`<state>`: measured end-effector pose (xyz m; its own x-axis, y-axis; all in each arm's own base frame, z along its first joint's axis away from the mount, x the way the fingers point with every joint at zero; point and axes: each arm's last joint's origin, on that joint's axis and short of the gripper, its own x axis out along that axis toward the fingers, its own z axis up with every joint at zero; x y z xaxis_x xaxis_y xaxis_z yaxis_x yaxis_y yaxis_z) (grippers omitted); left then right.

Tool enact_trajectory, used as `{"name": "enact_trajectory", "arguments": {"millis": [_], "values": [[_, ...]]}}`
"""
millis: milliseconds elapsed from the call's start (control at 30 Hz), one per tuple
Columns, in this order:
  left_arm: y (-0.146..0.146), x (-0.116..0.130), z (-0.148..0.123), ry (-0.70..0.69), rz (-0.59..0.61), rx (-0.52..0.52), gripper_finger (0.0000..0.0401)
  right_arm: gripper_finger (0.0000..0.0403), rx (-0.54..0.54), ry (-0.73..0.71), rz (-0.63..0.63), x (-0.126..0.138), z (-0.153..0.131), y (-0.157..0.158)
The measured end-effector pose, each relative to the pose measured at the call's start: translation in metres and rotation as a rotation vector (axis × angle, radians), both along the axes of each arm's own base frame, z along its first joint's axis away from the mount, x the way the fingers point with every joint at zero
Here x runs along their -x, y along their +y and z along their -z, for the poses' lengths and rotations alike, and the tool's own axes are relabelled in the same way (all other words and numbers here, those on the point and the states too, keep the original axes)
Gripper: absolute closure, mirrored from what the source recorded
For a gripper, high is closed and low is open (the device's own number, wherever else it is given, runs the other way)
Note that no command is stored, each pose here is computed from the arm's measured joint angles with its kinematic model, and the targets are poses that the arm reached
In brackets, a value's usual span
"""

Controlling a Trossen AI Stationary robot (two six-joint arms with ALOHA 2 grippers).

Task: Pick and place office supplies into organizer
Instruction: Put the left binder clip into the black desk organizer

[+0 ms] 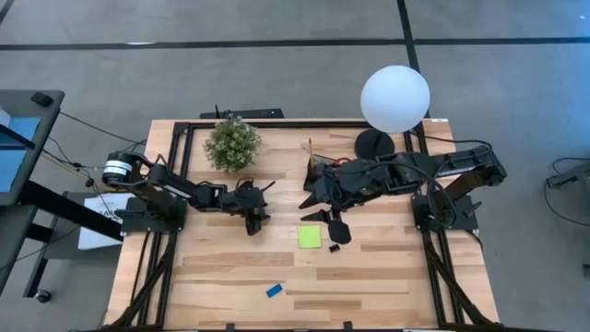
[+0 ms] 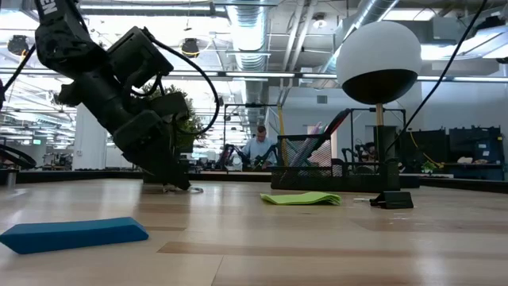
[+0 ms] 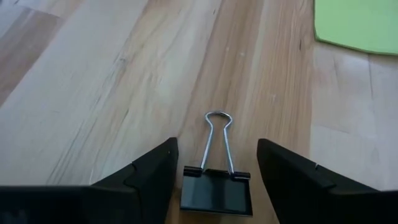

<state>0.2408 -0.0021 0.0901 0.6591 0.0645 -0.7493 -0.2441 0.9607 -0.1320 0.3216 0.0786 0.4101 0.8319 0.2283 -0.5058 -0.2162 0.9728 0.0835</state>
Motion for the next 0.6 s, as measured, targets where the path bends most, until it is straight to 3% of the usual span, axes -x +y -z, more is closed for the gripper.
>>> {"name": "enact_trajectory", "arguments": {"millis": [400, 600], "values": [[-0.0052, 0.0024, 0.0018, 0.028, -0.001, -0.032, 0.0198, 0.0275, -0.005, 0.008, -0.029, 0.0029, 0.0006, 0.01], [-0.0045, 0.0005, 0.0006, -0.019, -0.076, -0.001, 0.0257, 0.0275, -0.006, 0.006, -0.027, 0.0027, 0.0004, 0.0098]]}}
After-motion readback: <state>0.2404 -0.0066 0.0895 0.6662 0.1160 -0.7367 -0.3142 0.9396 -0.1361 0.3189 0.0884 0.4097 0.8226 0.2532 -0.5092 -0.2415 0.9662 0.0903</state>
